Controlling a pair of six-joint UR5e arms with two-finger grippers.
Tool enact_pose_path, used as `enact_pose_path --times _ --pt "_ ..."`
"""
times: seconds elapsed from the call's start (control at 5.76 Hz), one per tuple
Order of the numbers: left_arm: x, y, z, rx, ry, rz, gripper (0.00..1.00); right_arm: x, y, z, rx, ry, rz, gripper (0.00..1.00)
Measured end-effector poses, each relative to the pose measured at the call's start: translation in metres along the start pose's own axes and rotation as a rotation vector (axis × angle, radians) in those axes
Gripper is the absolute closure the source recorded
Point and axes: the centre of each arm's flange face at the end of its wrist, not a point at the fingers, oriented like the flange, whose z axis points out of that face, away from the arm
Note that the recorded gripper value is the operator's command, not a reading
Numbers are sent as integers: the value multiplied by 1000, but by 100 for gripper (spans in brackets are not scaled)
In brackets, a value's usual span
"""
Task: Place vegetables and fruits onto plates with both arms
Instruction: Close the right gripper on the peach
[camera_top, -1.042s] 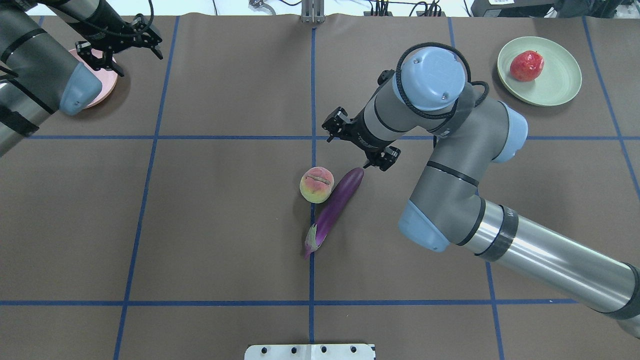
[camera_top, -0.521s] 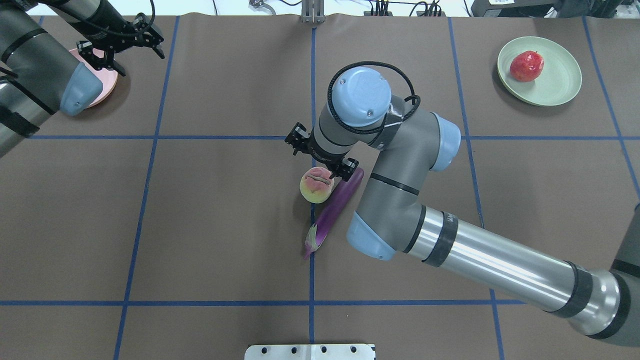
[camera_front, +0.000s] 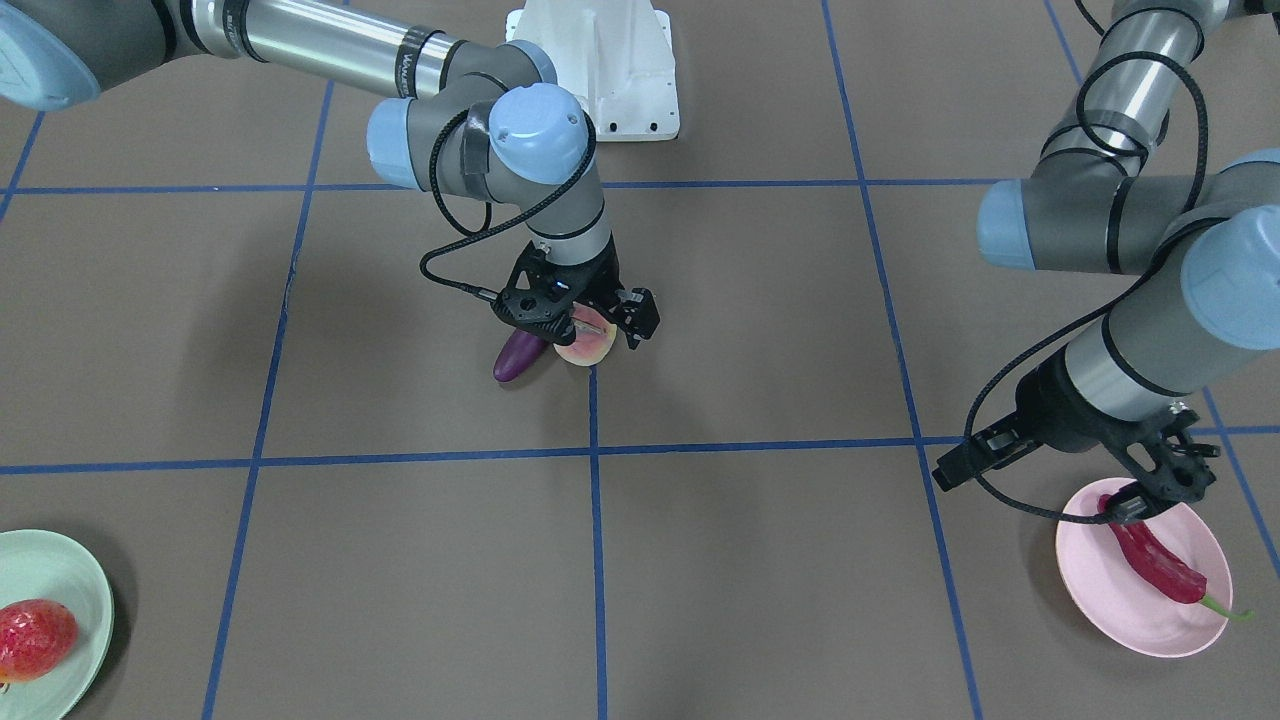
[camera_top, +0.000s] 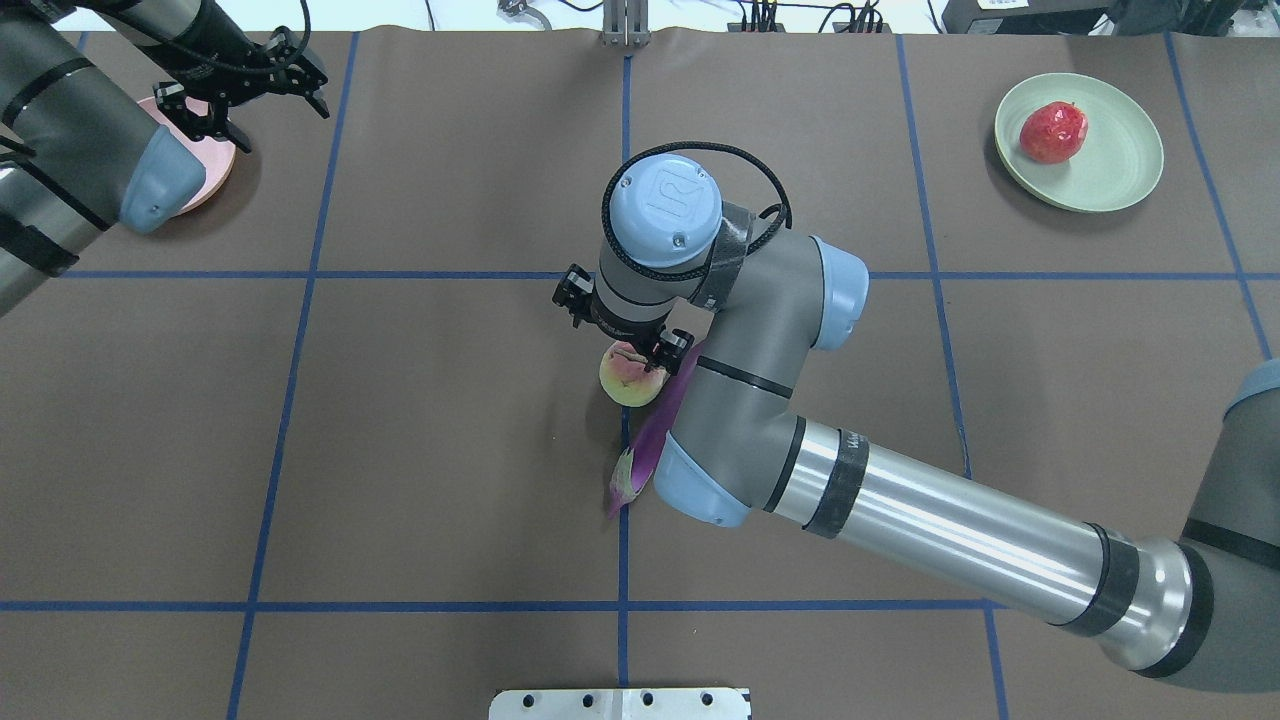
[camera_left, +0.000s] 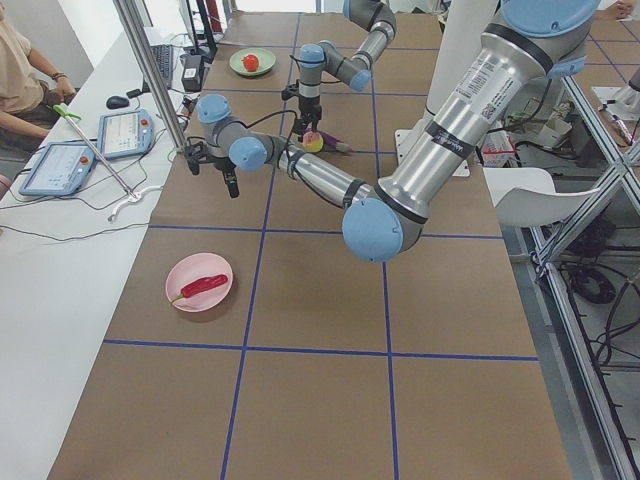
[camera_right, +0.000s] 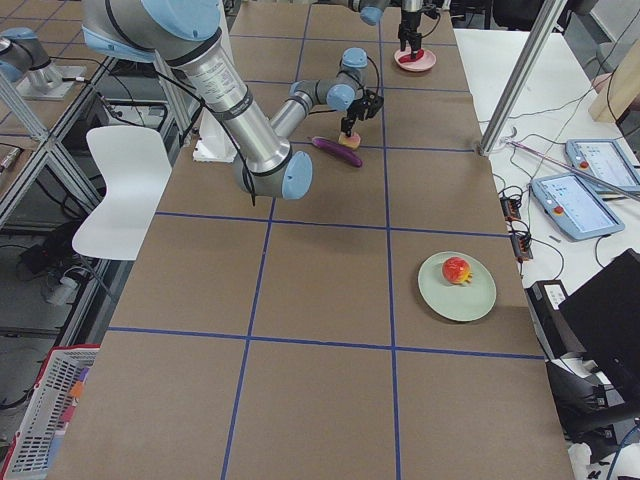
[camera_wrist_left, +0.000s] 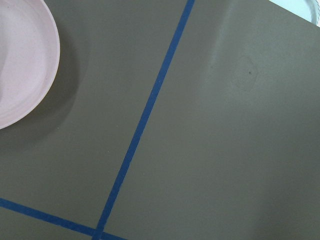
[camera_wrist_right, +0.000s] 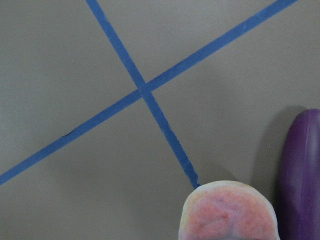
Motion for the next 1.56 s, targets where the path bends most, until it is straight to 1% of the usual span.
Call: enact_pose_path --times 0.17,0.35,0.69,1.04,1.39,1.56 --pt "0 0 1 -1 -1 0 0 -5 1 -3 5 25 -8 0" --pt "0 1 2 -2 -1 1 0 -5 0 -2 12 65 -32 0" --pt "2 3 2 -4 0 3 0 -2 -3 11 13 134 -57 0" --pt "4 6 6 -9 -2 7 0 -3 -6 26 4 176 -66 0" --pt "5 9 9 -12 -3 3 0 -5 0 31 -7 203 -78 1" --pt "6 9 9 -12 -3 -10 0 -3 5 36 -11 215 -84 9"
